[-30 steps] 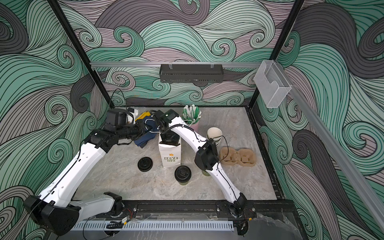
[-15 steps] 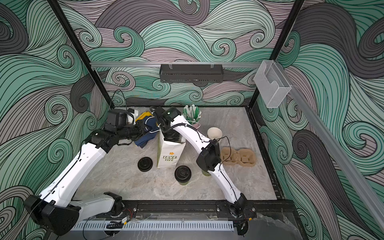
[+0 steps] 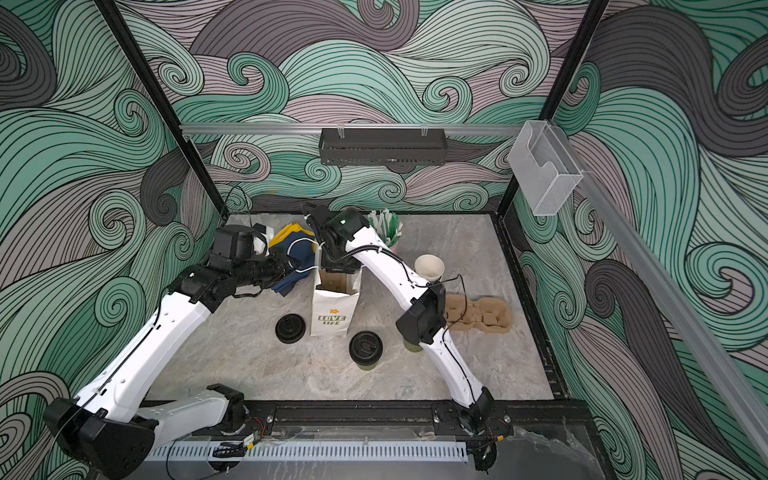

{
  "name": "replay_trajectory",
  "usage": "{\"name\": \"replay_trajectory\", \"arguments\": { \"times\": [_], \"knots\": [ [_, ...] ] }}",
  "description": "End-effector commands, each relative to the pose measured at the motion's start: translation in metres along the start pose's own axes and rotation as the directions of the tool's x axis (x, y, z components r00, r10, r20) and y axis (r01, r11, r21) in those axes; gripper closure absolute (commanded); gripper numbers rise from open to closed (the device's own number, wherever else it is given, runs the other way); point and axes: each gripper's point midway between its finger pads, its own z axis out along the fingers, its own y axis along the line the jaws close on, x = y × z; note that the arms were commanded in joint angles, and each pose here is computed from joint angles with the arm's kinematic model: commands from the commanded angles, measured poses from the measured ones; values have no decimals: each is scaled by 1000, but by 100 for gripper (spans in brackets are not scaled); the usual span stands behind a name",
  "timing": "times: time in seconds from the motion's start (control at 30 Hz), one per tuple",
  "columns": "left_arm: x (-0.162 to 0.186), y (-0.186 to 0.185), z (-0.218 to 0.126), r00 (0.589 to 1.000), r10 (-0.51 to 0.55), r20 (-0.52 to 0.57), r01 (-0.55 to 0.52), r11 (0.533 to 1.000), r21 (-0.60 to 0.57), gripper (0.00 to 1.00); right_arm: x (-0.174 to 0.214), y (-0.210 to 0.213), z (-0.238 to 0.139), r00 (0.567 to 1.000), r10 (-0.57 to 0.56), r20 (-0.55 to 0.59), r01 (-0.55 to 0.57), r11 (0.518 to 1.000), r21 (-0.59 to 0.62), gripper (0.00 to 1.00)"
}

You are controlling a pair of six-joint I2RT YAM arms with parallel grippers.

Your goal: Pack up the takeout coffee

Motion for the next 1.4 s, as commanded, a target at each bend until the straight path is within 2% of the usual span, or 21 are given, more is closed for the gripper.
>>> {"name": "replay_trajectory", "arguments": {
  "times": [0.0, 0.27, 0.4, 0.47, 0.63, 0.8, 1.03, 1.2, 1.27, 1.37],
  "knots": [
    [2, 3, -8, 1000, 13, 13, -13, 1000, -20, 100, -9, 16, -33, 997, -9, 81, 17, 995, -96, 62],
    [4, 7, -5, 1000, 9, 7, -9, 1000, -29, 100, -22, 40, -97, 974, -29, 225, 90, 960, -266, 54],
    [3, 6, -5, 1000, 10, 8, -9, 999, -32, 100, -23, 34, -128, 958, -41, 284, 125, 950, -285, 52],
    [2, 6, -5, 1000, 9, 10, -9, 999, -31, 100, -19, 22, -135, 955, -42, 295, 118, 962, -245, 51],
    [3, 6, -4, 1000, 6, 7, -6, 999, -34, 100, 0, -32, -117, 969, -46, 242, 52, 998, -18, 47],
    [3, 7, -5, 1000, 9, 7, -9, 999, -38, 100, 11, -44, -94, 987, -49, 153, 43, 998, 41, 47],
    [2, 7, -8, 1000, 10, 13, -10, 999, -46, 100, -1, -46, -69, 991, -4, 131, -5, 998, 68, 60],
    [1, 6, -9, 1000, 10, 14, -9, 999, -49, 100, -9, -47, -59, 992, 14, 124, -23, 997, 74, 77],
    [0, 6, -9, 1000, 10, 14, -9, 999, -50, 95, -11, -47, -59, 992, 17, 126, -26, 997, 70, 86],
    [-3, 4, -15, 999, 20, 30, -18, 998, -60, 77, -15, -45, -61, 991, 16, 131, -23, 998, 51, 99]
  ]
}}
